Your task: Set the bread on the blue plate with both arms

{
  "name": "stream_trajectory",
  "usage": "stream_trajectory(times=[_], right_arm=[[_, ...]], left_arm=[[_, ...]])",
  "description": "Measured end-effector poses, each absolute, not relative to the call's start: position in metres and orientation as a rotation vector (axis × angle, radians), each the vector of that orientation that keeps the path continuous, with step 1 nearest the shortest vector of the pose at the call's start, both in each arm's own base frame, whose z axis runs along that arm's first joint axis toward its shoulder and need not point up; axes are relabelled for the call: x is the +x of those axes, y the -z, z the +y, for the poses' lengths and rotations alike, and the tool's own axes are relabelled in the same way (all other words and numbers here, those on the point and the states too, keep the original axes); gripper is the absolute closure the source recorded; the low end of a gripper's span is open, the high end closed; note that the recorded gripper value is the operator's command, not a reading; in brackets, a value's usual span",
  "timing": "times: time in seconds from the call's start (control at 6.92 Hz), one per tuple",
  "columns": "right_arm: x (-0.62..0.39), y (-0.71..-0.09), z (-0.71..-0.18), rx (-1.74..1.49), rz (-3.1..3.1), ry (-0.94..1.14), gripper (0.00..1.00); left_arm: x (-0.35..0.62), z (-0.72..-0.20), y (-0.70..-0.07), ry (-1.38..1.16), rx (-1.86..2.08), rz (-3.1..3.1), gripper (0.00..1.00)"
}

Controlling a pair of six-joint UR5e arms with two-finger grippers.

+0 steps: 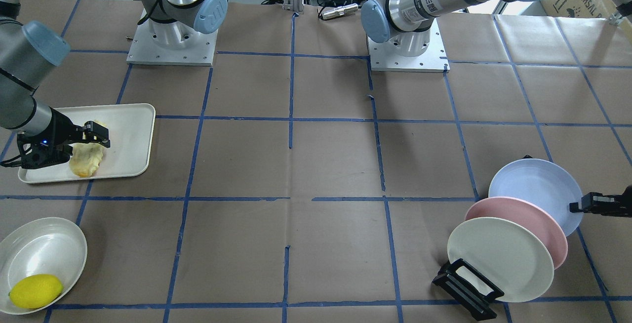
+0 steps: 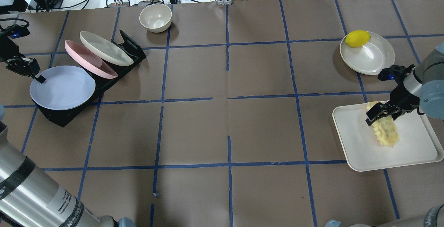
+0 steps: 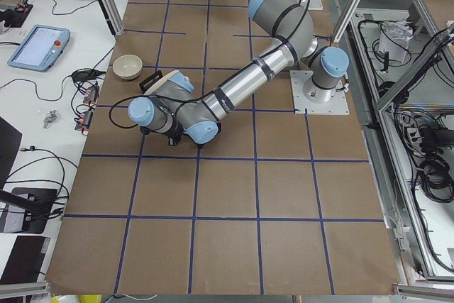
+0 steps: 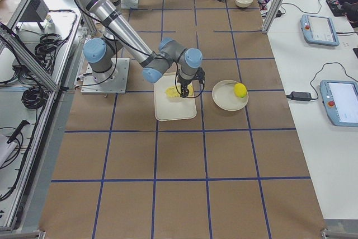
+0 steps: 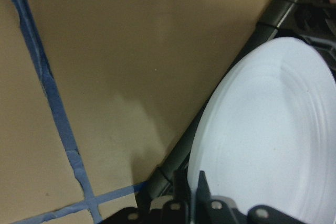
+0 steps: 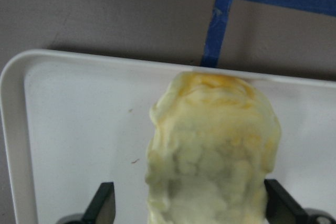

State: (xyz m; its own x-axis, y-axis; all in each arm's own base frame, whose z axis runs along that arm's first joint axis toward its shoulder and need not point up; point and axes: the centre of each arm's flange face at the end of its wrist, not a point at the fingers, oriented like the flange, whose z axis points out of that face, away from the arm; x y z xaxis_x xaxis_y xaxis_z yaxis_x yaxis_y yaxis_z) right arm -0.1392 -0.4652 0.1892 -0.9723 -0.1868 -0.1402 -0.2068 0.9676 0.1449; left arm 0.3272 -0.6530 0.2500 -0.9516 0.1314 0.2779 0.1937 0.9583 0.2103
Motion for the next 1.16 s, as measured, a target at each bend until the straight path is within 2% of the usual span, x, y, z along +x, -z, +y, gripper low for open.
stream_trajectory(times=[0.14, 0.29, 0.72, 1.16], right_arm=[[-0.139, -0.187, -0.464, -0.299, 2.990, -0.245, 0.70], [-0.139, -0.187, -0.463, -0.295, 2.988, -0.251, 0.79], [-0.130, -0.197, -0.465, -0.252, 3.005, -0.268, 0.76], [-0.064, -0.262, -0.478, -0.173, 3.022, -0.342, 0.74]], left_arm=[[0.333, -0.647, -0.262, 0.365, -0.242, -2.865, 0.93], [0.335, -0.637, -0.282, 0.385, -0.239, -2.881, 0.93], [0.290, -0.603, -0.374, 0.435, -0.265, -2.877, 0.95], [0.136, -0.595, -0.436, 0.483, -0.279, -2.924, 0.96]])
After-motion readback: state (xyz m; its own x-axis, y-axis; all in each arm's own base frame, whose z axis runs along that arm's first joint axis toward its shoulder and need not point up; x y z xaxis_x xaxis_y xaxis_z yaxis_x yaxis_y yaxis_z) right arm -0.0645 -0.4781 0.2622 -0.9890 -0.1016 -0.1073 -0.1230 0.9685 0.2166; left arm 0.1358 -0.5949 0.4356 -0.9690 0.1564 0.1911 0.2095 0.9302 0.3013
